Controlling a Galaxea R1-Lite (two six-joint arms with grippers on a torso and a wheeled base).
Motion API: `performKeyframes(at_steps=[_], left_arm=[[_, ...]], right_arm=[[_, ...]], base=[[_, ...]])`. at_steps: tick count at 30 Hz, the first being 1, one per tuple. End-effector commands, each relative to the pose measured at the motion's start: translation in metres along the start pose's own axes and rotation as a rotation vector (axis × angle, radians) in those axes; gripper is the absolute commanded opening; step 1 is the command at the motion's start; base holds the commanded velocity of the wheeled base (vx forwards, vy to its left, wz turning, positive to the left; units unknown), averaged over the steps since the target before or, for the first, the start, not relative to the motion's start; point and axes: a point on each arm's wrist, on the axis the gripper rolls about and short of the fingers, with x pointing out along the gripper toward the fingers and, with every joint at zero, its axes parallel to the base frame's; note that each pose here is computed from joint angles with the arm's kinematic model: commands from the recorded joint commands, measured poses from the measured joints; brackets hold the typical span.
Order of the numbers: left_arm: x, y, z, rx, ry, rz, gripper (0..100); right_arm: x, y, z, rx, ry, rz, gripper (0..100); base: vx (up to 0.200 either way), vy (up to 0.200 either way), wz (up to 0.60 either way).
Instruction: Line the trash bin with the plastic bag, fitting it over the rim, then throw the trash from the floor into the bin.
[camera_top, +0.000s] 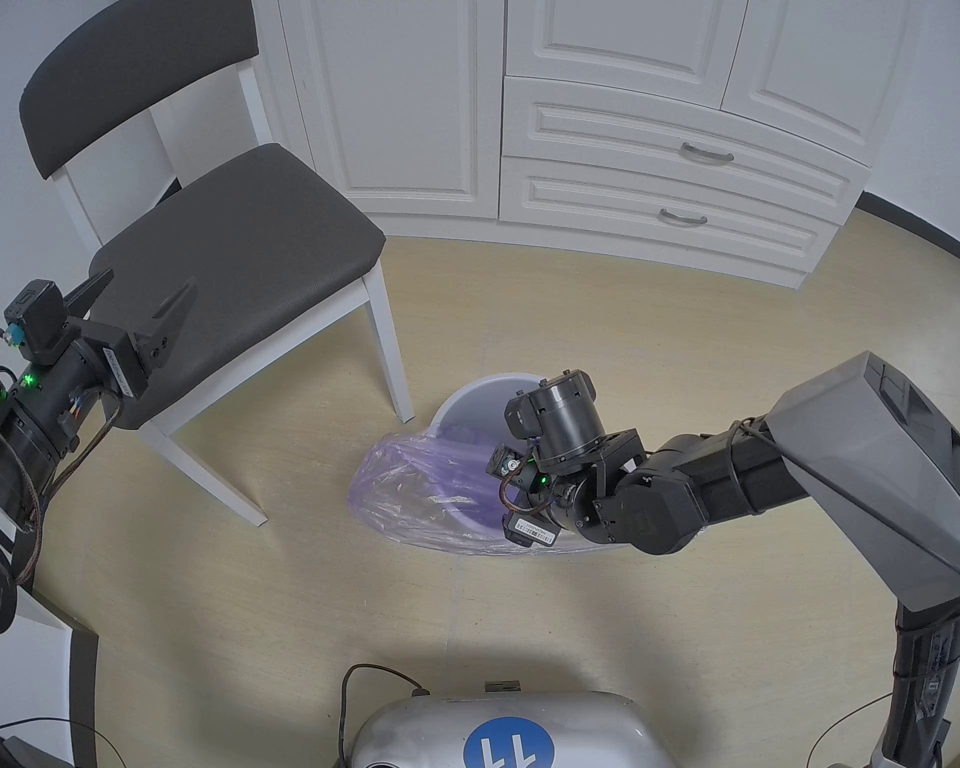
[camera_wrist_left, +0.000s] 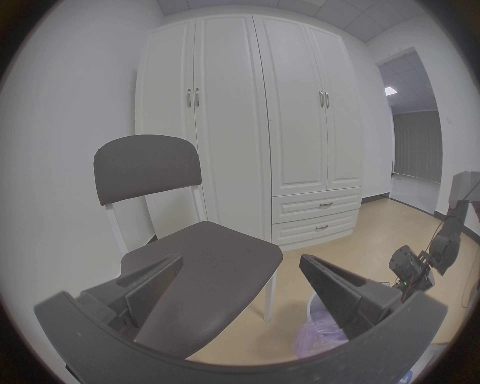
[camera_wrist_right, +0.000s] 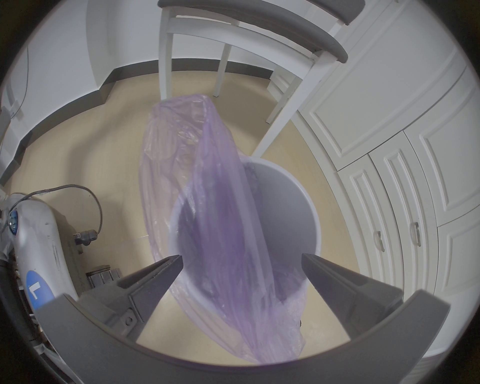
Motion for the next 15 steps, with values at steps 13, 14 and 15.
performKeyframes(at_steps=[13, 14, 15], left_arm=[[0.0097, 0.0022, -0.0122, 0.019, 0.012, 0.017, 100], [0.0092, 0.0022, -0.0122, 0.019, 0.012, 0.017, 100], [0.0092, 0.0022, -0.0122, 0.019, 0.012, 0.017, 100]], right_arm=[[0.0197, -0.0020, 0.0004, 0.020, -0.010, 0.000, 0], [0.0194, -0.0032, 0.0017, 0.023, -0.015, -0.003, 0], [0.0181, -0.0055, 0.0036, 0.026, -0.021, -0.009, 0]], base=[[0.000, 0.000, 0.00], [0.000, 0.000, 0.00], [0.000, 0.000, 0.00]])
